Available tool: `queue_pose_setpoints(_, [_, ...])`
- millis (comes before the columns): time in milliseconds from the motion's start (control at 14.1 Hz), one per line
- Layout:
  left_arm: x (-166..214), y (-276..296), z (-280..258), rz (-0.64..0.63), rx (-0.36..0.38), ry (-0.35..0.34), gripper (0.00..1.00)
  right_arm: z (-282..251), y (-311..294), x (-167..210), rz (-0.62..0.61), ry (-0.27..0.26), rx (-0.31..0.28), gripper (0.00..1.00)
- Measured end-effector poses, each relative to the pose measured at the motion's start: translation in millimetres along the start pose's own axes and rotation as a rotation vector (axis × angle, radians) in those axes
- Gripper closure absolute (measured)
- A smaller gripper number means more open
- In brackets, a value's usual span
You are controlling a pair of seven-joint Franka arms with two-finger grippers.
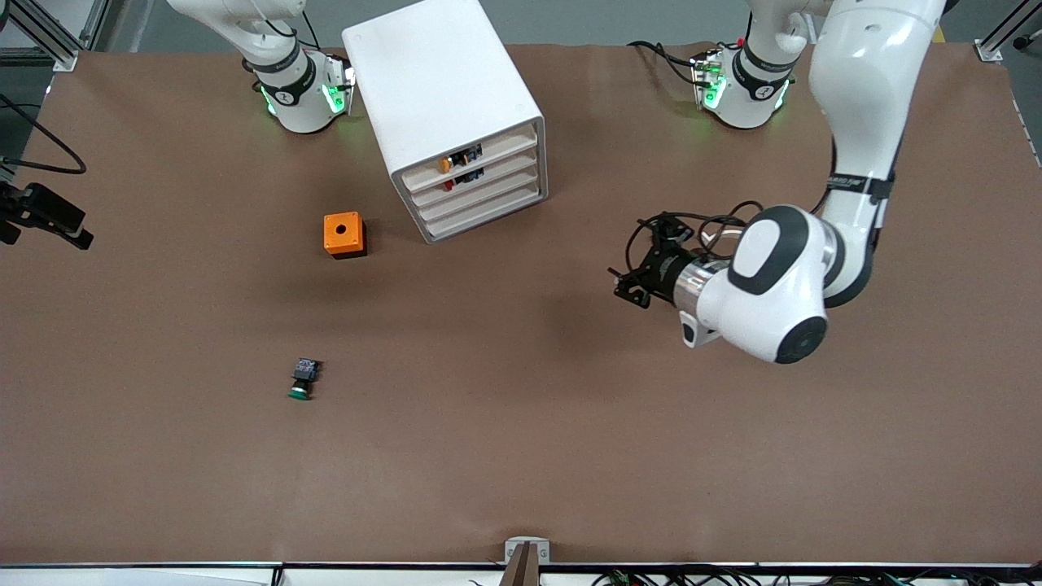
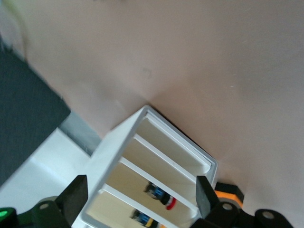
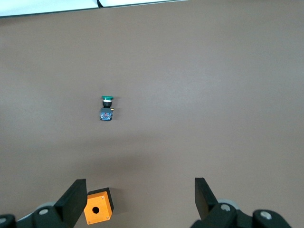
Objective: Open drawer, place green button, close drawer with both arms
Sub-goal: 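Move the left gripper toward the white cabinet's drawer front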
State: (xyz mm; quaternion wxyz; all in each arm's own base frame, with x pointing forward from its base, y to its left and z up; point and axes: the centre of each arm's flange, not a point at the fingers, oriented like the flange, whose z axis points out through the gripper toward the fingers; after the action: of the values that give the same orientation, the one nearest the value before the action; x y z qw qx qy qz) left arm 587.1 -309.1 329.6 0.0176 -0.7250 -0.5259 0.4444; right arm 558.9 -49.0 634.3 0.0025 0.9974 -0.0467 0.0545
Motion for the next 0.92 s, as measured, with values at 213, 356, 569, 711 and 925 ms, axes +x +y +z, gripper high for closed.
queue_pose_setpoints(213, [-3.4, 29.8, 54.7, -0.187, 0.065, -0.038, 0.00, 0.0, 0.0, 0.0, 0.000, 0.000, 0.000, 0.00])
queue_pose_setpoints(356, [-5.4, 44.7, 95.6, -0.294, 0.125, -0.064, 0.00, 0.0, 0.0, 0.0, 0.000, 0.000, 0.000, 0.00])
queue_pose_setpoints(569, [4.1, 63.1, 150.6, -0.469, 0.220, -0.105, 0.00, 0.0, 0.0, 0.0, 0.000, 0.000, 0.000, 0.00])
queue_pose_setpoints(711, [14.2, 72.3, 179.1, -0.575, 0.275, -0.129, 0.02, 0.0, 0.0, 0.0, 0.000, 0.000, 0.000, 0.00])
queue_pose_setpoints(925, [28.0, 80.5, 215.0, -0.670, 0.350, -0.148, 0.12, 0.1, 0.0, 0.0, 0.000, 0.000, 0.000, 0.00])
